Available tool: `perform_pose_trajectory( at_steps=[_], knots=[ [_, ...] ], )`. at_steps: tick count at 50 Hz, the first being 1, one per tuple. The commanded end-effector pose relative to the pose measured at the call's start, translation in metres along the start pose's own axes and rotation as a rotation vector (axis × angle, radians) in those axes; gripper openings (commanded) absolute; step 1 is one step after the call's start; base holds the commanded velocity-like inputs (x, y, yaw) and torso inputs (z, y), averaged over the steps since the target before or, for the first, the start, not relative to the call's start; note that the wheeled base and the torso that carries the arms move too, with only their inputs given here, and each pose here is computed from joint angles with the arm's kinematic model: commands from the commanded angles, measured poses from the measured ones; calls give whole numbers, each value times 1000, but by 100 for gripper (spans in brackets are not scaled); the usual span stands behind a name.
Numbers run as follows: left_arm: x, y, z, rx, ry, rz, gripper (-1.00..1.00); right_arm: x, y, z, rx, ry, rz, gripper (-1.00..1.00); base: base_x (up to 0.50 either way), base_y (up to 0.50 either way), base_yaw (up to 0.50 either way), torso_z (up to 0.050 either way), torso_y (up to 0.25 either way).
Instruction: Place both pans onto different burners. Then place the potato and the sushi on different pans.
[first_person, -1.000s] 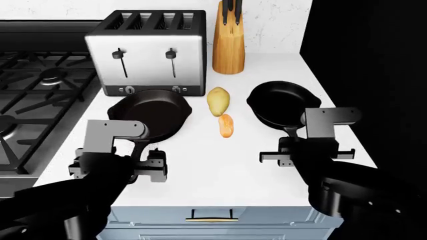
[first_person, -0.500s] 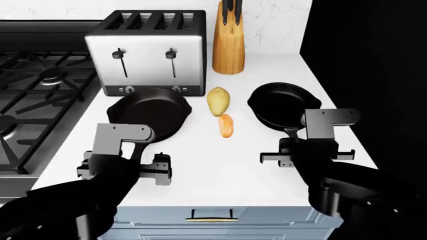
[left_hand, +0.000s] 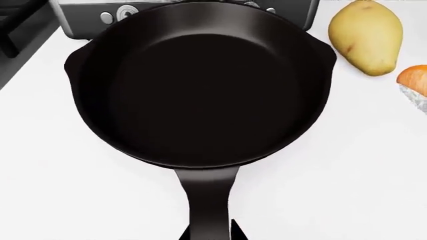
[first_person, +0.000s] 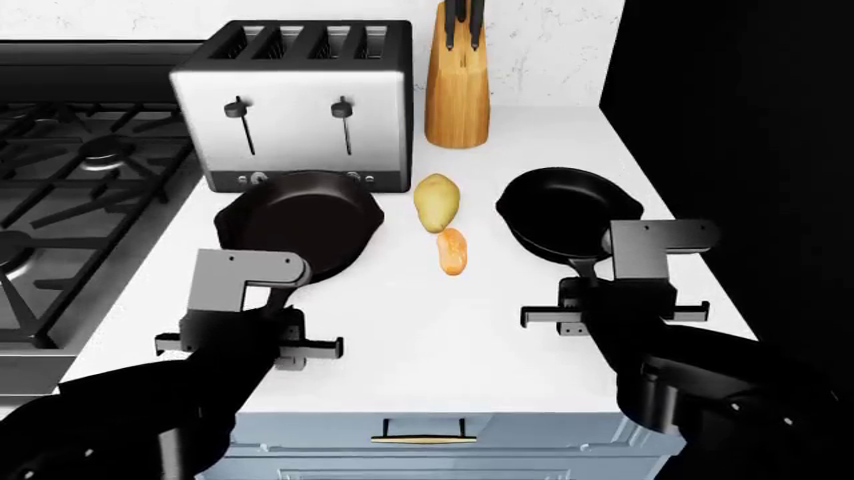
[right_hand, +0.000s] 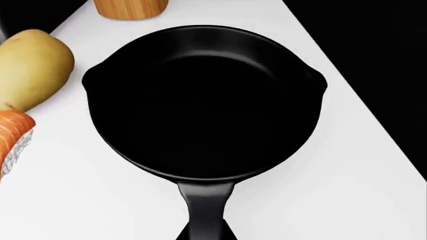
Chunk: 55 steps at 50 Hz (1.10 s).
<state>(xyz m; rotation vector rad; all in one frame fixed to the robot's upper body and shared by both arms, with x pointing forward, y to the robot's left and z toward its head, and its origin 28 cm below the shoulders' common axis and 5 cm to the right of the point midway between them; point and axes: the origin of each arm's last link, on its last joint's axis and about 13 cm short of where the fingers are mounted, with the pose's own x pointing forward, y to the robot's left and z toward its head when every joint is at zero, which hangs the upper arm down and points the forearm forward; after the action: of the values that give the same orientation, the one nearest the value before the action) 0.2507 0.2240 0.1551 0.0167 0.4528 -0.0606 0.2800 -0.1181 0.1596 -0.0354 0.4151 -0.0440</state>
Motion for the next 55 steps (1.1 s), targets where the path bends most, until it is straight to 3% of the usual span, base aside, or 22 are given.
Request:
perform_pose_trajectory(
  at_steps=[1,16,30,55],
  knots=[
    [0,-2,2,6,-21,-7,-100,-1,-5,11,0,-68,-20,-100,0,0,0,0,0],
    [-8,2,6,-13,-77,20,-100,-6,-7,12,8,-83,-29,-100,0,0,0,1,3],
    [-28,-3,0,-26,-110,-27,-100,-11,-9,13,18,-103,-34,-100,0,0,0,1,2],
    [-58,2,2,-27,-235,-55,-100,-53,-15,21,24,-290,18,-100,0,0,0,1,2]
  ],
)
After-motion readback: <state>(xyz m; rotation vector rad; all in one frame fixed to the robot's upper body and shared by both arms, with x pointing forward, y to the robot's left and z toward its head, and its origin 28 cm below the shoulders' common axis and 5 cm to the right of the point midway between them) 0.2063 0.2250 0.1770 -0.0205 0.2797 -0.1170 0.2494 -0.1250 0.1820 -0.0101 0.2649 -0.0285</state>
